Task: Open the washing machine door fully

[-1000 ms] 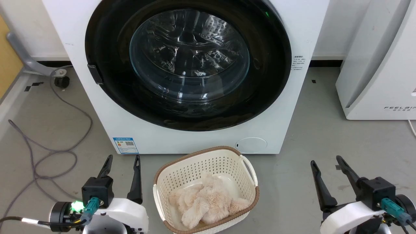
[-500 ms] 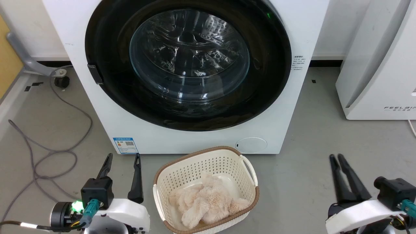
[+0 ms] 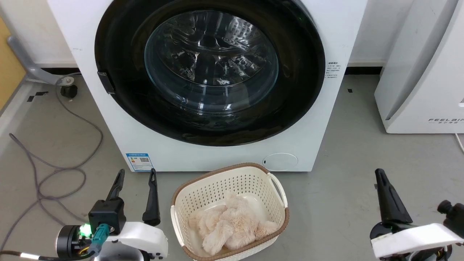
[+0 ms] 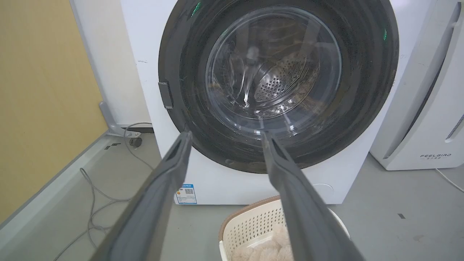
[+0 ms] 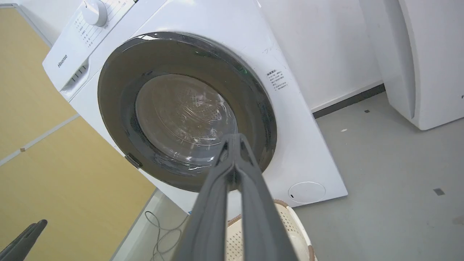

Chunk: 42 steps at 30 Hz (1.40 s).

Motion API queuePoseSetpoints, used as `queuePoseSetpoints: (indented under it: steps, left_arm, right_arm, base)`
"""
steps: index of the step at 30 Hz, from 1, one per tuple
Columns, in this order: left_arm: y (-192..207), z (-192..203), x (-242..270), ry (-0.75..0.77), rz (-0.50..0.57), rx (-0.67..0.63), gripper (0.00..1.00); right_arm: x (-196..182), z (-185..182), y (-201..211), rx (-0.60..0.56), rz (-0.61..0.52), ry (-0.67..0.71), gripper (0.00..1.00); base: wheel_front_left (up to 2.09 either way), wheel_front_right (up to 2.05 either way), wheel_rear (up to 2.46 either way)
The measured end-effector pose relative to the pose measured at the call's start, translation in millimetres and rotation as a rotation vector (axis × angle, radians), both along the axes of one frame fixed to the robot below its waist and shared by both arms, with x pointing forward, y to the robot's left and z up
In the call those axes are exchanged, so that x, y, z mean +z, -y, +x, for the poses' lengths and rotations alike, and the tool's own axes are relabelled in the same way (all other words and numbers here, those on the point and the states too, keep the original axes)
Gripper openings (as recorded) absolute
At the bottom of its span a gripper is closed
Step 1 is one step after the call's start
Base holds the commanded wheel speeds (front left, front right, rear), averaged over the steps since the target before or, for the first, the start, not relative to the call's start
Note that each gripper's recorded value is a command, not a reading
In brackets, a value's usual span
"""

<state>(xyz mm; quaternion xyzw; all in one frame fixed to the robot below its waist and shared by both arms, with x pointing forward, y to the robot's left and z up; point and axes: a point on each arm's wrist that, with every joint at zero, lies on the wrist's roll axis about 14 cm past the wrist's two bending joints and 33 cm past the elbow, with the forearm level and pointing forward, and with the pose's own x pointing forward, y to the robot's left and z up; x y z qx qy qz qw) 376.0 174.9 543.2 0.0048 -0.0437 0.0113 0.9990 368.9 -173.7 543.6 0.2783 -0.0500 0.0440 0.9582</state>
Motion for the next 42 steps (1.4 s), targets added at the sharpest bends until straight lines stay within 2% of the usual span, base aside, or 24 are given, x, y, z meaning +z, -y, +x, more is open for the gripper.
queuePoseSetpoints:
  steps: [10,24,42]
  left_arm:
    - [0.3,0.5,0.9,0.015,-0.009,0.006,1.0]
    - [-2.5,7.5,-5.2,0.016,-0.016,0.024,1.0]
    - [-14.5,37.9,-6.5,0.044,-0.013,0.065,1.0]
  right_arm:
    - [-12.9,6.5,17.7,-0.034,0.228,-0.053,0.0]
    - [-13.1,49.6,40.8,-0.076,0.397,-0.065,0.0]
    - [0.8,137.3,71.0,-0.097,0.557,-0.029,0.0]
  base:
    - [0.0,0.0,0.0]
    - [0.0,0.0,0.0]
    - [0.0,0.0,0.0]
